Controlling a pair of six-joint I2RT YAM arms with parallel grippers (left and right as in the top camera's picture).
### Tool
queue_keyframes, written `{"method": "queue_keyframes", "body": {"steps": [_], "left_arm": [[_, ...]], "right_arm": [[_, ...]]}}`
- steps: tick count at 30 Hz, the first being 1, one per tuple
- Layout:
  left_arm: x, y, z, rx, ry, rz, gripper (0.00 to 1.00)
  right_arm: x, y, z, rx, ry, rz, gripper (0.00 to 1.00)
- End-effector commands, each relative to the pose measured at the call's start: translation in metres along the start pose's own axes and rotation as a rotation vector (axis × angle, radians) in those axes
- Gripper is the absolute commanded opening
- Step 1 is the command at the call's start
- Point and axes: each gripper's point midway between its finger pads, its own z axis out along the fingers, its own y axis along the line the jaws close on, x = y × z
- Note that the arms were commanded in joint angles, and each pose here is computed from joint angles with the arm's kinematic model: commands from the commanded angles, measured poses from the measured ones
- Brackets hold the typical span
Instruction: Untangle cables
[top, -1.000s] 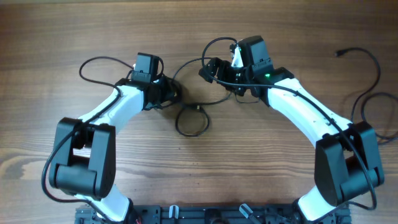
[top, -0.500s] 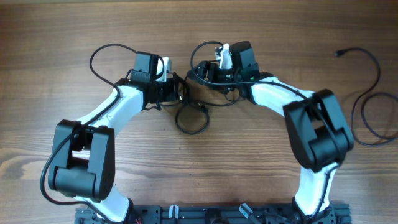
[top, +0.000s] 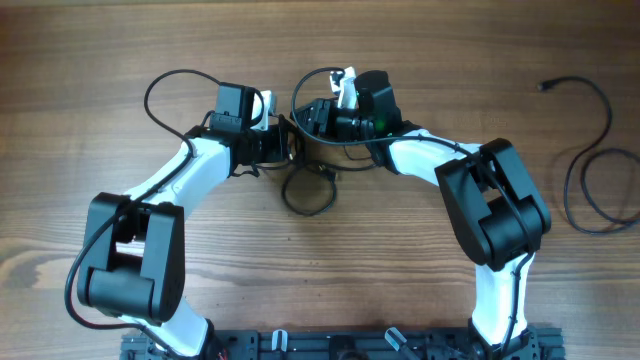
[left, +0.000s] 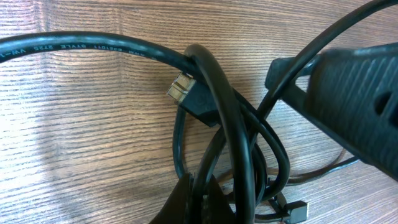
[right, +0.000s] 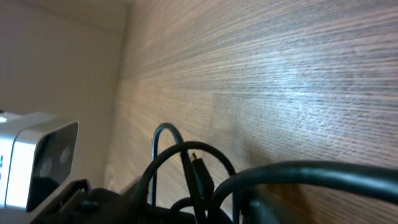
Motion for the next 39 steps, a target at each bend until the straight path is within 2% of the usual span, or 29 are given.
{"method": "queue_keyframes", "body": {"steps": [1,10,20,22,24,28,30,36,39], "left_arm": [[-0.004,-0.006,-0.007,0.022,-0.020,0.024,0.04],[-0.004,-0.006,-0.007,0.022,-0.020,0.000,0.04],[-0.004,-0.006,-0.007,0.022,-0.019,-0.001,0.04],[-0.004,-0.006,-0.007,0.022,-0.019,-0.001,0.04],[-0.004,-0.006,-0.007,0.022,-0.019,-0.001,0.04],[-0.004,-0.005,-0.007,0.021,-0.019,-0.001,0.04],[-0.004,-0.004,-0.007,0.012,-0.021,-0.002,0.04],[-0.008,0.024,-0.009,-0.147,-0.058,-0.115,0.04],[-0.008,0.026,-0.008,-0.152,-0.058,-0.118,0.04]], "right_arm": [[0.001,-0.010,0.004,0.015,-0.003,0.042,0.39],[0.003,-0.009,0.005,0.008,0.006,0.041,0.37],[0.008,-0.015,0.013,0.085,-0.033,0.072,0.28],[0.007,-0.015,0.013,0.087,-0.035,0.071,0.22],[0.007,-0.016,0.013,0.090,-0.035,0.061,0.04],[0.008,-0.021,0.011,0.103,-0.026,0.078,0.04],[0.005,-0.014,0.008,0.055,-0.013,0.072,0.04],[-0.006,0.030,-0.029,-0.278,0.130,0.017,0.04],[-0.013,0.026,-0.049,-0.330,0.165,0.033,0.04]]}}
